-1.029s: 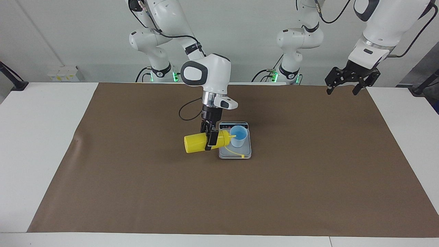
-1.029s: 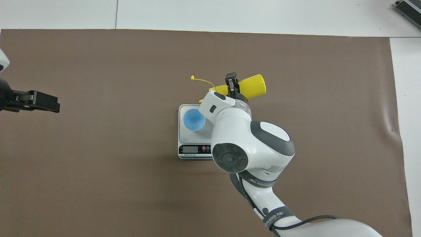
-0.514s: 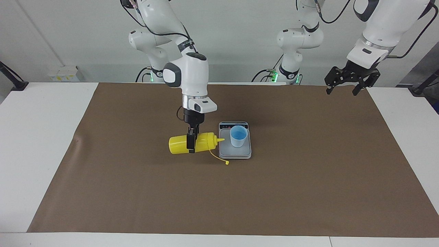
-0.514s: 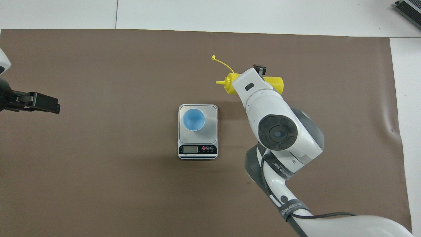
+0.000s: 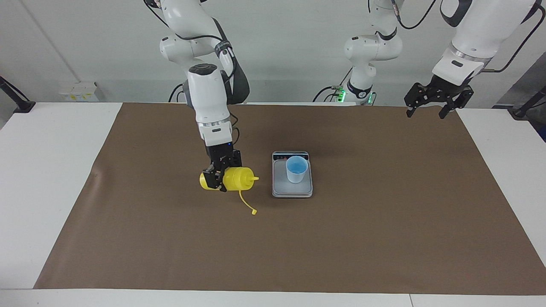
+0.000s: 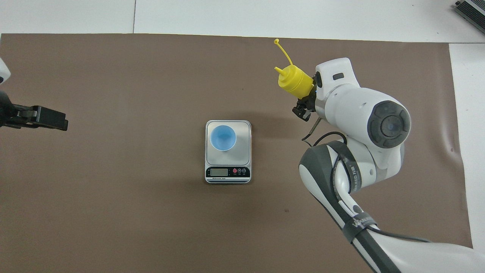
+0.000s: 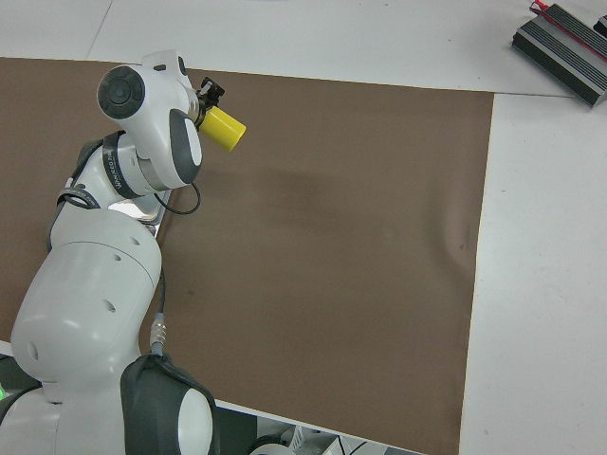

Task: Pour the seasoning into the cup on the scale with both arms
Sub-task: 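Turn the bottle upright and carry it back with the right gripper, then lower the yellow bottle onto the table with the right gripper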

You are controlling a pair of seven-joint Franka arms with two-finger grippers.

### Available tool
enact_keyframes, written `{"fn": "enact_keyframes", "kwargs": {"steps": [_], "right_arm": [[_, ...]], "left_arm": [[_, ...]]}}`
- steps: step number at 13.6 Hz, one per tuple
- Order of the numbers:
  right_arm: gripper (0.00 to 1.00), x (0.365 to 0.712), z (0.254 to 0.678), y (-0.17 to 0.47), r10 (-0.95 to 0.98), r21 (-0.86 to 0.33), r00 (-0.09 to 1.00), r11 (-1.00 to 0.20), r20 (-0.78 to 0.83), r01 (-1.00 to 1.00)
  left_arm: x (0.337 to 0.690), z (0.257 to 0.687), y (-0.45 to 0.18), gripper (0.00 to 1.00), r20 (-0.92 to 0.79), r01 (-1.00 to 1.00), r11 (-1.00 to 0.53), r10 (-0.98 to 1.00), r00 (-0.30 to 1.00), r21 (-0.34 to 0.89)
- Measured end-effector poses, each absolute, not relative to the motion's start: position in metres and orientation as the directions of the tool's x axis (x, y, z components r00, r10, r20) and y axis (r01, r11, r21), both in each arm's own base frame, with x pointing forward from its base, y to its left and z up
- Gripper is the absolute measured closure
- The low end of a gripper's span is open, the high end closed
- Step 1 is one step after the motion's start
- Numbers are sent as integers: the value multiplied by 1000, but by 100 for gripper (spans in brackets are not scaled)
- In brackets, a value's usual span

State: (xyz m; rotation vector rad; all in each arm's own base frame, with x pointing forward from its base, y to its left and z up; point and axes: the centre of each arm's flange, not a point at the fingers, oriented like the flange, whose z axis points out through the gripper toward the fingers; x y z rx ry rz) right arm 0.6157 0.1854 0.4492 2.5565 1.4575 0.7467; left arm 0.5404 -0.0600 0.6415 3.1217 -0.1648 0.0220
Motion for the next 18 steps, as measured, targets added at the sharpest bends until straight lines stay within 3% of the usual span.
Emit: {"fn": "enact_keyframes", "kwargs": {"steps": [5,10,18], "right_arm": [[53,620,447,122,742,200,437,-596,509,778],[53,605,431,48,676,150,359,-572,644,807],[53,580,430,-49,570,29,342,-542,747,840]], "left_arm": [[540,642,-60,0,15,-105,-994,-104,994,15],[540,642,-60,0,15,-105,-994,-104,994,15],[540,642,-60,0,15,-105,-994,-104,994,15]]}}
